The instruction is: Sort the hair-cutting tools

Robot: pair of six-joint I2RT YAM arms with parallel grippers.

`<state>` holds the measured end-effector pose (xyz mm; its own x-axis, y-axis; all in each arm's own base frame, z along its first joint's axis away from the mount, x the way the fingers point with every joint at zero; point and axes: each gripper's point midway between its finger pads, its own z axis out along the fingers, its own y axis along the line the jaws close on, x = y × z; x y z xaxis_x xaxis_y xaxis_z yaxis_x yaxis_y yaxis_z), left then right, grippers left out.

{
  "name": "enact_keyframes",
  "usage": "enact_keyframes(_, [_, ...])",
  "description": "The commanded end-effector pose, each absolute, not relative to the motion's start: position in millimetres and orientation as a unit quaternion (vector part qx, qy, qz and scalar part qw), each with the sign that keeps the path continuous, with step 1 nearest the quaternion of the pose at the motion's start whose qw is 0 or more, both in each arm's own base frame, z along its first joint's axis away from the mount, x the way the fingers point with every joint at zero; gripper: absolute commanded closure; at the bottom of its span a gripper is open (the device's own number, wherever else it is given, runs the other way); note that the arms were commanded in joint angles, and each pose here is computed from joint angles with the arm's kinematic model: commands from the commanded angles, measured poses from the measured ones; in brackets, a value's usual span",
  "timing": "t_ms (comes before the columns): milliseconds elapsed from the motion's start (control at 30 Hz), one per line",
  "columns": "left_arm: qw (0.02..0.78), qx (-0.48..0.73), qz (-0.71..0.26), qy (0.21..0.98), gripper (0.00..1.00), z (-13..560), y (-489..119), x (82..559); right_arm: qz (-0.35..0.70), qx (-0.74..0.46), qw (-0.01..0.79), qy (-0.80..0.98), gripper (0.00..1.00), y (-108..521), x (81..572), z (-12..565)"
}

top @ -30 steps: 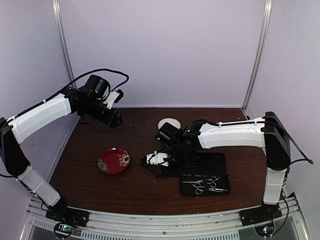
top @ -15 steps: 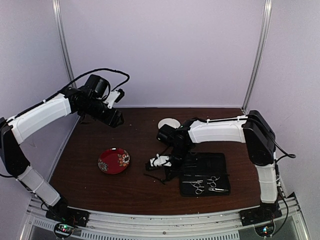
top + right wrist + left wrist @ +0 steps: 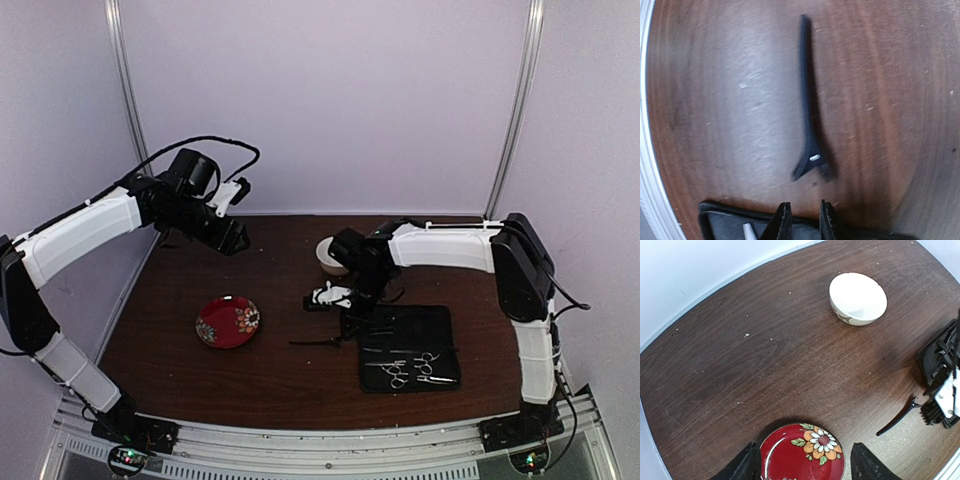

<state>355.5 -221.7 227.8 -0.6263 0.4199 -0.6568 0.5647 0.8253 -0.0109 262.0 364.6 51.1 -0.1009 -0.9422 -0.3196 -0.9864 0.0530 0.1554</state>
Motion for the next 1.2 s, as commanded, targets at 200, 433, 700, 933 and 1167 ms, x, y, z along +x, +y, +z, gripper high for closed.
enact_keyframes(200, [0.359, 0.278, -0.122, 0.883, 0.36, 243.4, -222.4, 356.7, 0.135, -0.621, 0.11, 0.764, 0.84, 362.5, 255.1, 71.0])
enact_keyframes(433, [0.356, 0.278, -0.122, 0.884, 0.36, 240.8, -222.9, 356.8, 0.111, -0.604, 0.09, 0.784, 0.78, 372.1, 261.7, 56.2])
enact_keyframes(700, [0.356, 0.279, -0.121, 0.884, 0.36, 240.4, -222.9, 356.9, 0.107, -0.605, 0.06, 0.787, 0.79, 372.2, 251.8, 38.8])
enact_keyframes(933, [0.354, 0.28, -0.122, 0.884, 0.36, 239.3, -223.4, 356.7, 0.103, -0.604, 0.055, 0.788, 0.8, 371.6, 246.8, 34.1])
enact_keyframes(1167, [0.353, 0.28, -0.123, 0.884, 0.36, 238.7, -223.8, 356.6, 0.057, -0.584, 0.102, 0.804, 0.75, 364.6, 265.6, 53.3])
